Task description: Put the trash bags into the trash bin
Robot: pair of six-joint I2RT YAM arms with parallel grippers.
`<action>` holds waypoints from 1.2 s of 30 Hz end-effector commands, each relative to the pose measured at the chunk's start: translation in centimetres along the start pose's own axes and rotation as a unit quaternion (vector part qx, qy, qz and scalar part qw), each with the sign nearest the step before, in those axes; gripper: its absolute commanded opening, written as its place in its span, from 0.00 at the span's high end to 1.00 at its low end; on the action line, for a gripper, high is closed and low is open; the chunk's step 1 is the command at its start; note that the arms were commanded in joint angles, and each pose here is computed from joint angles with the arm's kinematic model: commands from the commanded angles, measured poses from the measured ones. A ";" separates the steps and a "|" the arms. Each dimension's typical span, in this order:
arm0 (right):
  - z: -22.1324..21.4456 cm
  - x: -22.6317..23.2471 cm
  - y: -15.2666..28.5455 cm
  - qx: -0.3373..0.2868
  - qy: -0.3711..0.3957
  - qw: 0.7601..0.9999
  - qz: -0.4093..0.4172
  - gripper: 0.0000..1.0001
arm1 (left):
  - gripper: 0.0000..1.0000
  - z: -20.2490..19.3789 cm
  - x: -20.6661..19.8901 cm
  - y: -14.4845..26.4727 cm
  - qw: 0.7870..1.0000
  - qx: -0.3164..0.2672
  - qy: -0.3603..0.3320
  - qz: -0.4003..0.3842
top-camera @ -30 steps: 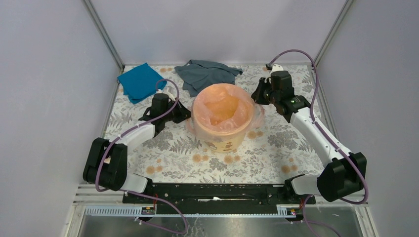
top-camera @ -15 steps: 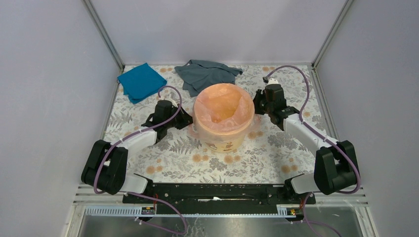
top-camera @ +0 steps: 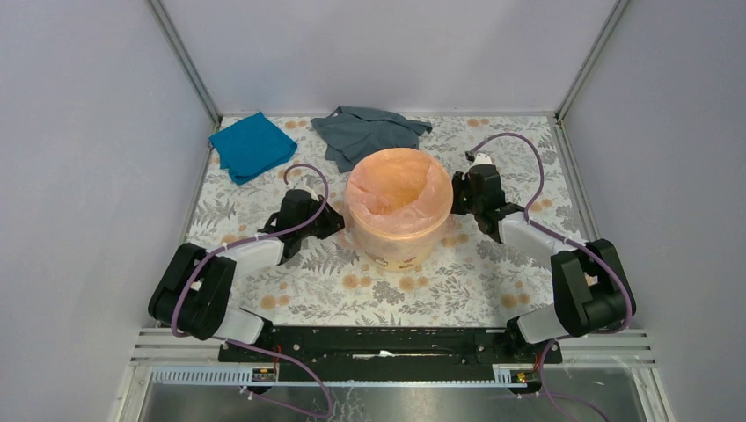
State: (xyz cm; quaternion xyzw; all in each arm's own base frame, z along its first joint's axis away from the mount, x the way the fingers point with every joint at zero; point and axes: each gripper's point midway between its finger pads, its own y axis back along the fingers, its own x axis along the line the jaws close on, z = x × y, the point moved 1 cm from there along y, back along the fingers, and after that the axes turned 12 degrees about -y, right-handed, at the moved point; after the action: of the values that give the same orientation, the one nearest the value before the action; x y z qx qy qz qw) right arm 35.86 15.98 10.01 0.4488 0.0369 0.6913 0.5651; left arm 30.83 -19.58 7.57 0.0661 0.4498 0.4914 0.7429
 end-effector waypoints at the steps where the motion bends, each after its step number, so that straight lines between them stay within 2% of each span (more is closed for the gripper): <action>1: 1.7 0.1 0.1 -0.019 0.015 1.000 -0.017 0.86 | 0.92 0.0 0.9 -0.2 1.000 -0.013 -0.020 0.014; 5: 3.0 -1.4 0.4 -0.051 0.020 0.996 -0.068 0.84 | 0.92 0.0 1.3 -0.2 0.999 -0.022 -0.020 0.023; 8: 1.7 -1.6 -1.1 -0.038 0.028 0.998 -0.044 0.82 | 0.92 -0.1 1.9 -0.3 0.999 -0.023 -0.015 0.037; 11: 1.5 -1.5 -2.0 -0.012 0.035 0.998 -0.050 0.85 | 0.92 -0.2 2.2 -0.3 0.999 -0.024 -0.013 0.046; 14: 1.9 -1.0 -1.4 -0.023 0.030 0.999 -0.037 0.80 | 0.91 -0.5 2.3 -0.3 0.999 -0.018 -0.018 0.046; 17: 2.0 -1.9 -0.2 -0.007 0.026 0.996 -0.085 0.78 | 0.88 -0.5 2.3 -0.3 0.999 -0.018 -0.019 0.046; 20: 2.7 -2.3 3.1 -0.006 0.024 0.991 -0.131 0.63 | 0.87 -0.6 1.9 -0.2 0.999 -0.019 -0.026 0.034; 23: 4.2 -2.0 7.3 -0.017 0.040 0.986 -0.158 0.35 | 0.87 -0.7 1.5 0.0 0.999 -0.021 -0.035 0.025; 27: 6.8 -0.7 12.3 -0.054 0.052 0.982 -0.174 0.07 | 0.86 -0.7 1.1 0.3 0.999 -0.027 -0.038 0.012; 29: 8.4 0.0 14.6 -0.075 0.060 0.978 -0.182 0.01 | 0.85 -0.6 1.0 0.5 0.999 -0.031 -0.038 0.008; 31: 10.3 1.2 16.6 -0.098 0.069 0.976 -0.180 0.00 | 0.82 -0.6 0.9 0.6 0.999 -0.036 -0.039 0.006; 33: 12.6 4.3 18.2 -0.114 0.076 0.981 -0.138 0.00 | 0.79 -0.6 0.9 0.8 0.998 -0.040 -0.039 0.004; 36: 13.3 10.5 18.2 -0.076 0.093 0.992 -0.028 0.00 | 0.75 -0.6 0.8 0.9 0.998 -0.043 -0.039 0.002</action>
State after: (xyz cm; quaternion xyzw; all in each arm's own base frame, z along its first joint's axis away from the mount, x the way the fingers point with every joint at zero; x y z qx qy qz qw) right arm 31.66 8.61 30.23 0.3308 0.0380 0.6528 0.6804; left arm 29.72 -18.56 6.26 0.0686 0.4209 0.5113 0.7462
